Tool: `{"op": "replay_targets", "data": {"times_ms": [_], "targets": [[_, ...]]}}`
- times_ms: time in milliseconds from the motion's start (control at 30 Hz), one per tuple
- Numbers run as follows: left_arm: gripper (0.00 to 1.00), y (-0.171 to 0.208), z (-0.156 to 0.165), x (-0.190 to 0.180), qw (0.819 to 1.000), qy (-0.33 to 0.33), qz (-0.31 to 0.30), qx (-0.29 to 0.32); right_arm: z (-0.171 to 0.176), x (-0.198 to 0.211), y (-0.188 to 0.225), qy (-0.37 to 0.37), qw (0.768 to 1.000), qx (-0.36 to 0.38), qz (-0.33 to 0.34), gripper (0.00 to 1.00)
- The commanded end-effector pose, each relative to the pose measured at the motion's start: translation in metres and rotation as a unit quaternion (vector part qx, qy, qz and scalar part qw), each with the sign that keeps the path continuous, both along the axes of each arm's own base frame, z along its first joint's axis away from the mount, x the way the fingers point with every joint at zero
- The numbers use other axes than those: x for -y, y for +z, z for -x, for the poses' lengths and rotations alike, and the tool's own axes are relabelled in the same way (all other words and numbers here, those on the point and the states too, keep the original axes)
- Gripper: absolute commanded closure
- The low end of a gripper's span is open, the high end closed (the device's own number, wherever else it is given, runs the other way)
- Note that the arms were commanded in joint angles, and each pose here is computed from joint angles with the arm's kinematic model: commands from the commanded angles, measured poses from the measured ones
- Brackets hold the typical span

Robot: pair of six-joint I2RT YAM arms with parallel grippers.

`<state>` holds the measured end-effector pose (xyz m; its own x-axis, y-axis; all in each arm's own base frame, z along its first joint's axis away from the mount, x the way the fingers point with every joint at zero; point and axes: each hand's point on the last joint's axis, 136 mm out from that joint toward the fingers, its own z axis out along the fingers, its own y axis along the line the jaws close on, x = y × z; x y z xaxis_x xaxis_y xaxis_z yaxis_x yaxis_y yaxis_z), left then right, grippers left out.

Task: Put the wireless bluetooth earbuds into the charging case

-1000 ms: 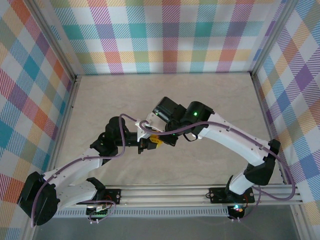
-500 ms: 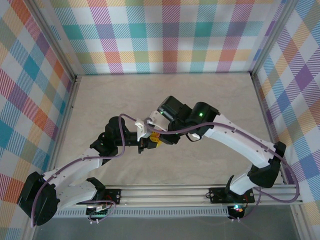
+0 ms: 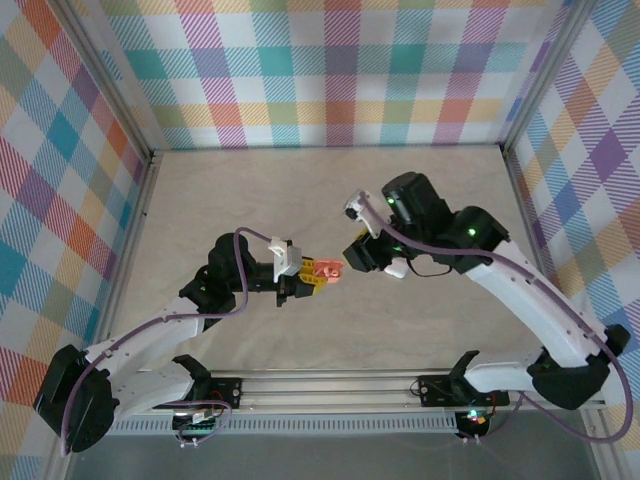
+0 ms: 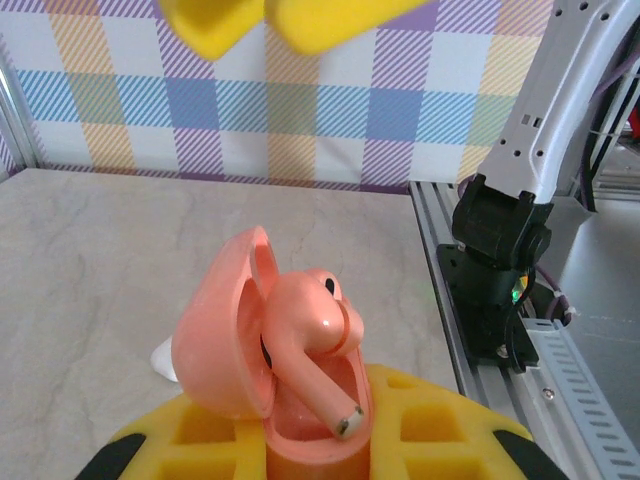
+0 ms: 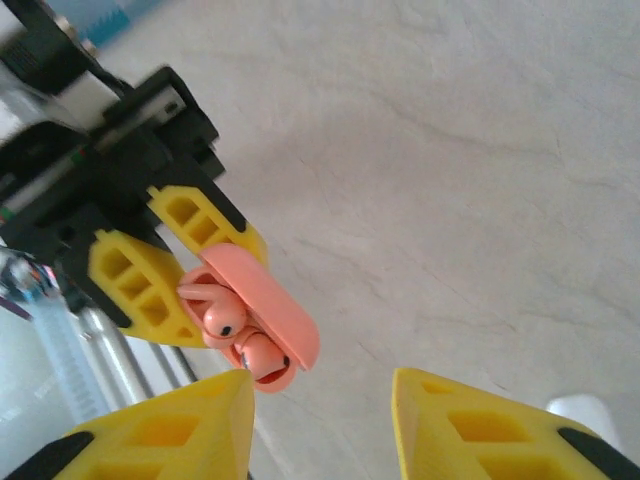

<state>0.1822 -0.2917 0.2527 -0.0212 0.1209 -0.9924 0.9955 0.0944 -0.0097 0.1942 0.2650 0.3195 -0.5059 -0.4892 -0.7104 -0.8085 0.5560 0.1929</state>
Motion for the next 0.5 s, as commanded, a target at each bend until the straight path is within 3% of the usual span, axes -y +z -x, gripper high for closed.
{"op": "replay_targets", "data": {"times_ms": [0,167,467], "targets": [[1.00,0.024,0.000,0.003,0.999,-0.003,0.029,0.019,0.015,-0.027,0.010,0.011,0.992,-0.069,-0.104,0.61],[1.00,0.028,-0.005,0.004,0.999,0.006,0.039,0.004,0.016,-0.040,-0.002,-0.008,0.977,-0.116,-0.179,0.65],[1.00,0.030,-0.006,0.003,0.999,0.012,0.040,-0.013,0.006,-0.033,-0.006,-0.031,0.984,-0.082,-0.153,0.70]]}}
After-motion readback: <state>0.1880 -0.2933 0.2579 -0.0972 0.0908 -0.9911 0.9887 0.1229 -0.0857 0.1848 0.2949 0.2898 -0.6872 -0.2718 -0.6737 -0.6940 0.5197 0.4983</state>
